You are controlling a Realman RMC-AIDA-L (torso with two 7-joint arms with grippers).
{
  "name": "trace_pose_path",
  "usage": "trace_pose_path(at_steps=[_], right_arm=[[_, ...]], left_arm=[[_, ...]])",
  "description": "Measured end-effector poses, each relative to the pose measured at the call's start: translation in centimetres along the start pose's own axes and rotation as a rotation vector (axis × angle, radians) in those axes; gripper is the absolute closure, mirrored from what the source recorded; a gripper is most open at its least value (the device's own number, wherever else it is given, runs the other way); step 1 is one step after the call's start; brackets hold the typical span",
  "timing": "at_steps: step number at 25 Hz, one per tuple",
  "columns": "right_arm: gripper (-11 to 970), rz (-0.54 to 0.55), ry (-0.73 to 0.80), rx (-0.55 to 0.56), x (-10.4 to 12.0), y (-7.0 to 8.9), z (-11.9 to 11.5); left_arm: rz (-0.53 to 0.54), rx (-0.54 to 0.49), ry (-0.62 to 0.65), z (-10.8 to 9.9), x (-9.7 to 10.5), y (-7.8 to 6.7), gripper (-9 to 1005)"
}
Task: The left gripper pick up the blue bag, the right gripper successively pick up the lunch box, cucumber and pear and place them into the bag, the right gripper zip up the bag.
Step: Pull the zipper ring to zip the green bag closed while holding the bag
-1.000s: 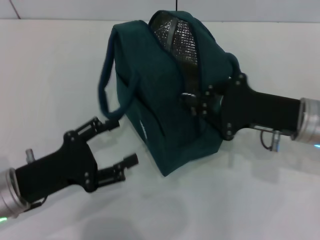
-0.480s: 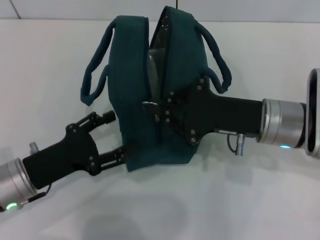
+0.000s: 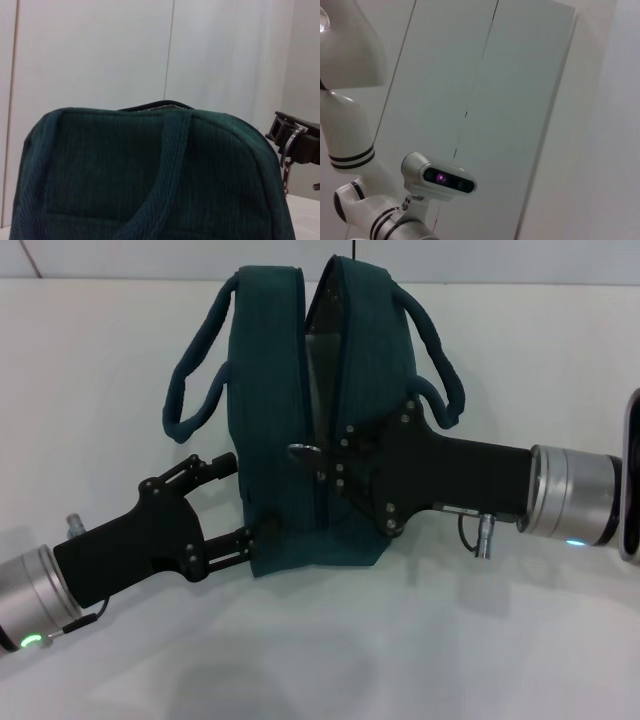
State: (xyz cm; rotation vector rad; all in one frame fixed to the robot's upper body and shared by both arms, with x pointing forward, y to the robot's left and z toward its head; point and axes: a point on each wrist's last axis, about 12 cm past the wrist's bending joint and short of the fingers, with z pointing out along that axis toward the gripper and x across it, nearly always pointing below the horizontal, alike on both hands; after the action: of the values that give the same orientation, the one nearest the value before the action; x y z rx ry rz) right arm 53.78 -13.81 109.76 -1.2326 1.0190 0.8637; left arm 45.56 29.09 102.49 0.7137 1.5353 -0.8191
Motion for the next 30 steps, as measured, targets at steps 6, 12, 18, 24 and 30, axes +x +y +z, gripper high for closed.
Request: trace_pose_path(at_steps=[6,12,18,24,30], right_arm=[[952,0.004,-0.005,0.018,0.1,0.3,-0.4],[952,0.009,-0.013,0.019,0.1,0.6,-0.6],[952,0.014,-0.022,0.022,0.1,0.9,-0.9],[953,-0.004,-0.041,0.056,-0.1,0.6,-1.0],[953,-0.003,-0.059,0.092,-0.2,0.3,-1.1]], left_arm=[[0.001,0.011,-0.012,0.4,-0.1,-0.1,121],[0.001,-0.003,-0.036,0.8,-0.3,-0.1,222],[0.084,0.011,-0.066,1.4,-0.1,-0.7,352],[0.116,0.027,-0.059,1.6,0.0,-1.0,598],[0.153,0.045,-0.034,1.8,0.2,-0.9,817]])
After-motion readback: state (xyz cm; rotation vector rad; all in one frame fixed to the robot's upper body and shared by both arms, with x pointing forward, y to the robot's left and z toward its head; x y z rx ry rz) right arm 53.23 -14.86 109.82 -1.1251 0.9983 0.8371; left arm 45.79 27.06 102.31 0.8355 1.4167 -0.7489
